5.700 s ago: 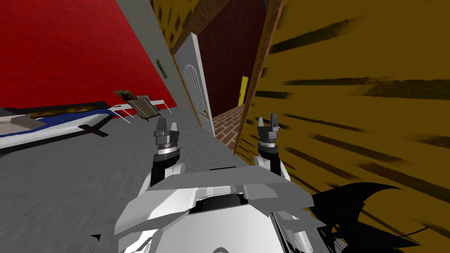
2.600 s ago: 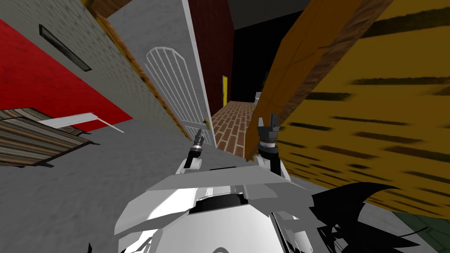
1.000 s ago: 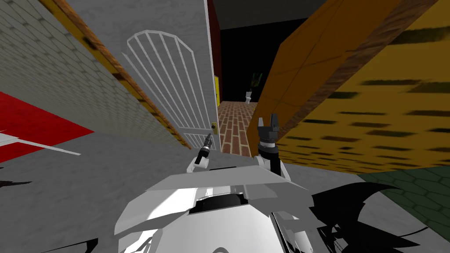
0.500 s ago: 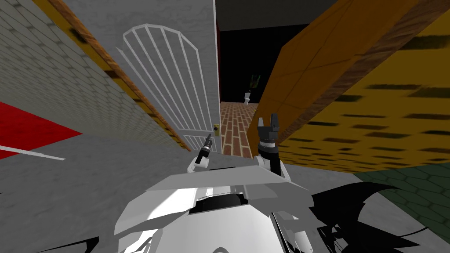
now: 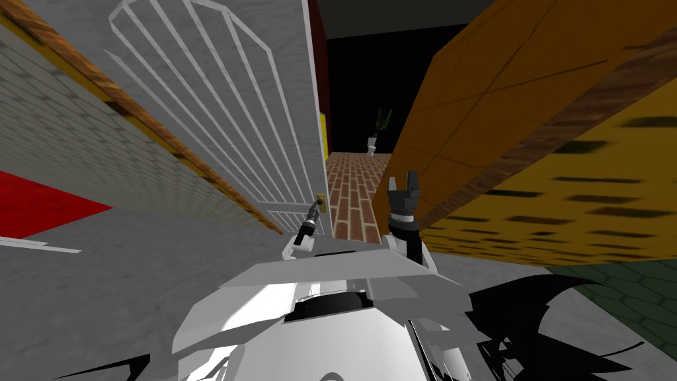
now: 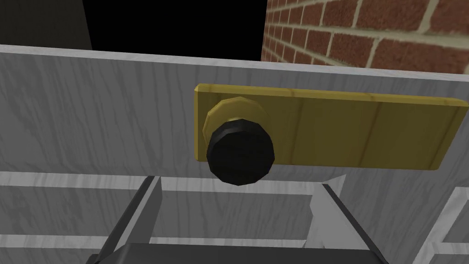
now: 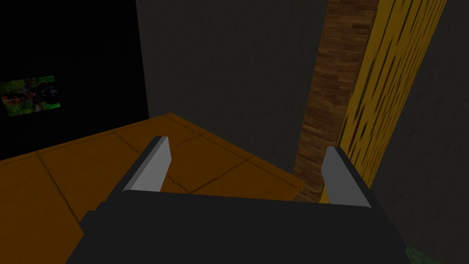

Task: Push the door open

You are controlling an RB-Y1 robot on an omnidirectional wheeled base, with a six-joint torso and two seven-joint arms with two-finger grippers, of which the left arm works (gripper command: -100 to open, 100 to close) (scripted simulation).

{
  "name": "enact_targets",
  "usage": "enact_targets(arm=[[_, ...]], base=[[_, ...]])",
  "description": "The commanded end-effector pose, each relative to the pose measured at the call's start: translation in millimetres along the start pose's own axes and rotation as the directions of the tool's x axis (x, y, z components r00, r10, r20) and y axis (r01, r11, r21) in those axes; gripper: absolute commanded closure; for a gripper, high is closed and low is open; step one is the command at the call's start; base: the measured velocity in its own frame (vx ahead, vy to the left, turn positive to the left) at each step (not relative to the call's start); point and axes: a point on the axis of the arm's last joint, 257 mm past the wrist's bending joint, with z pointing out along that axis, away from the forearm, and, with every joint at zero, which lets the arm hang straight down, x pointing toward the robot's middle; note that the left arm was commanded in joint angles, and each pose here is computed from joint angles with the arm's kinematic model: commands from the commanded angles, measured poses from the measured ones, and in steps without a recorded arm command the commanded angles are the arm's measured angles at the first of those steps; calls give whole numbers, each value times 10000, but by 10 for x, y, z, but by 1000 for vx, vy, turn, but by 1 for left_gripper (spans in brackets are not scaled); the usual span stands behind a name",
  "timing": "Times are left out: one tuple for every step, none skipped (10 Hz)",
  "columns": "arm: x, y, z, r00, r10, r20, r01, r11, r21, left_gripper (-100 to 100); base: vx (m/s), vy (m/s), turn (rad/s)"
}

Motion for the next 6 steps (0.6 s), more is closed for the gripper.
enact_targets(arm=[[-1,4,21,10000,-55,38,55,10000,7,-100],[9,1,38,9999,-122,65,122,9999,19,-100],[20,-2,50,9998,-178,83,177,9998,30,-100],[16,-4,41,9999,-140,69,140,9999,25,-100],[16,-4,41,9999,-140,69,140,9999,25,100],[16,-4,41,9999,-140,69,140,9999,25,100]], base=[[178,-29,-18],[195,-41,-25],[183,-43,-14],[75,-16,1],[-9,1,3],[-27,6,-6]])
